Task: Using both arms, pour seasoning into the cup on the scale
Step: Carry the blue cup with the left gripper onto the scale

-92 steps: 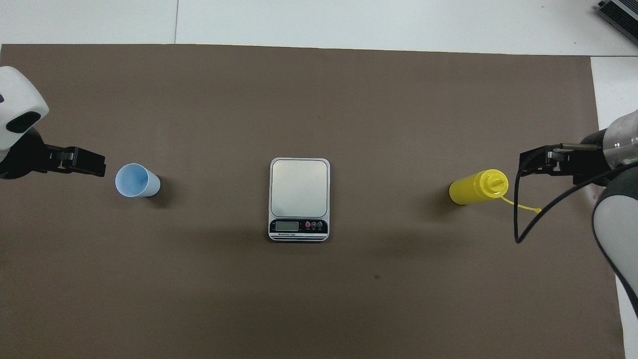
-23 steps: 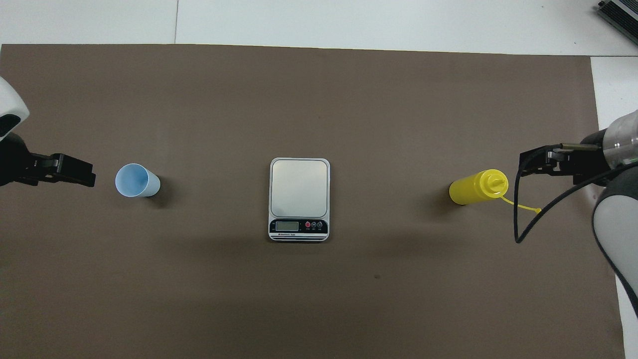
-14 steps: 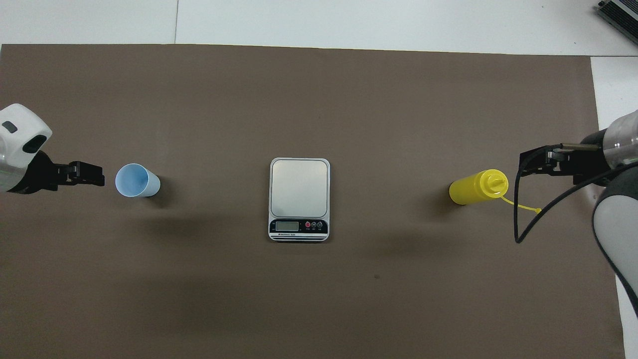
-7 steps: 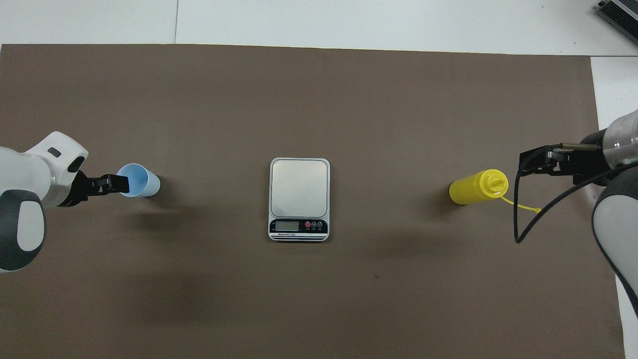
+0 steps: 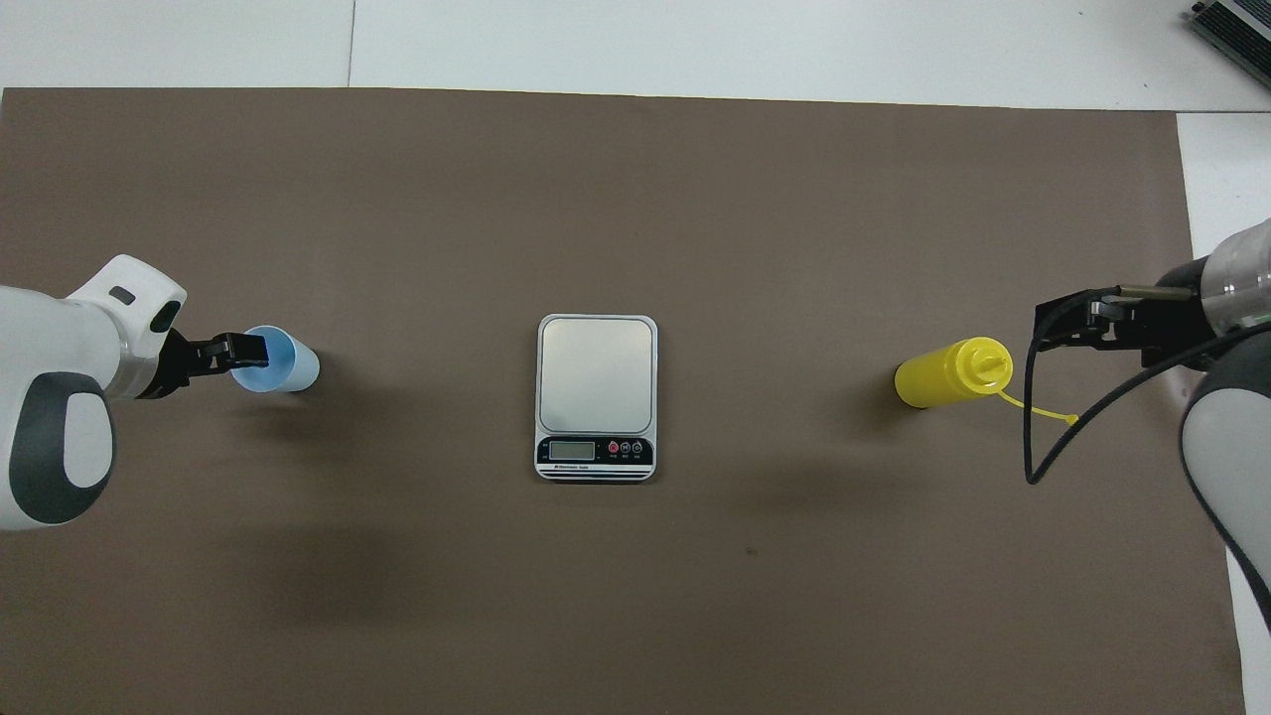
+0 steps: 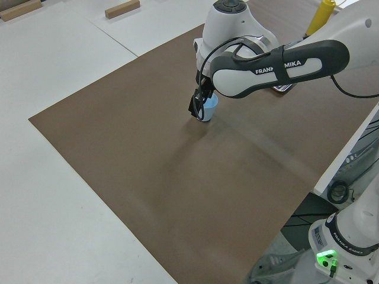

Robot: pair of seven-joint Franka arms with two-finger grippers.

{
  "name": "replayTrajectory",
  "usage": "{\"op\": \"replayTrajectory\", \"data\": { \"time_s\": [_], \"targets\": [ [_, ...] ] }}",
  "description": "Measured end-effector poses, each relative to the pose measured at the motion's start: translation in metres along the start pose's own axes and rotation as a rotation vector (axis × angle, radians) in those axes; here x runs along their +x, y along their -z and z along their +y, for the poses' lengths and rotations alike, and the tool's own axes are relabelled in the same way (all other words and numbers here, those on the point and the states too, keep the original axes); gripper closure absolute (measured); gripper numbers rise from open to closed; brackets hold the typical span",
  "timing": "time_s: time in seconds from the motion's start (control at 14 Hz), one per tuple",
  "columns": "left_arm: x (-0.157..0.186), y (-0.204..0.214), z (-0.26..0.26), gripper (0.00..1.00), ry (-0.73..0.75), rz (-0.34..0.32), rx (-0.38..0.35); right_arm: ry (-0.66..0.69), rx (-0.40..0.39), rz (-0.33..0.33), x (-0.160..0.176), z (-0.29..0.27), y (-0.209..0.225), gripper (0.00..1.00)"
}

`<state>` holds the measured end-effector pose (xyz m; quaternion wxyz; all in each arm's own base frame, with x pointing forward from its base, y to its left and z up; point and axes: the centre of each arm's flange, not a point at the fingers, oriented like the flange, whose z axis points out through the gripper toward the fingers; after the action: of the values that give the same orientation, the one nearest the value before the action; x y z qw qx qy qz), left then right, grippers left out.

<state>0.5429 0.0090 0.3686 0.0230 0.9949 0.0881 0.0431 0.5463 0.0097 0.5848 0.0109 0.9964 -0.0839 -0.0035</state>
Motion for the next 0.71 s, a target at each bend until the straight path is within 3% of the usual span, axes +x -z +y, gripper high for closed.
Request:
{"op": "replayTrajectory", "data": {
  "time_s": [0.21,0.43,0.71],
  "targets": [
    [0.001,-0.022,0.001,0.00,0.012,-0.007,-0.007,0.000,0.000,0.000,0.000,0.000,0.000,0.00],
    [0.000,-0.025,0.006,0.11,0.013,-0.014,-0.009,0.000,0.000,0.000,0.000,0.000,0.000,0.00],
    [0.000,-0.025,0.008,0.63,0.010,-0.014,-0.009,0.000,0.000,0.000,0.000,0.000,0.000,0.00]
  ]
}}
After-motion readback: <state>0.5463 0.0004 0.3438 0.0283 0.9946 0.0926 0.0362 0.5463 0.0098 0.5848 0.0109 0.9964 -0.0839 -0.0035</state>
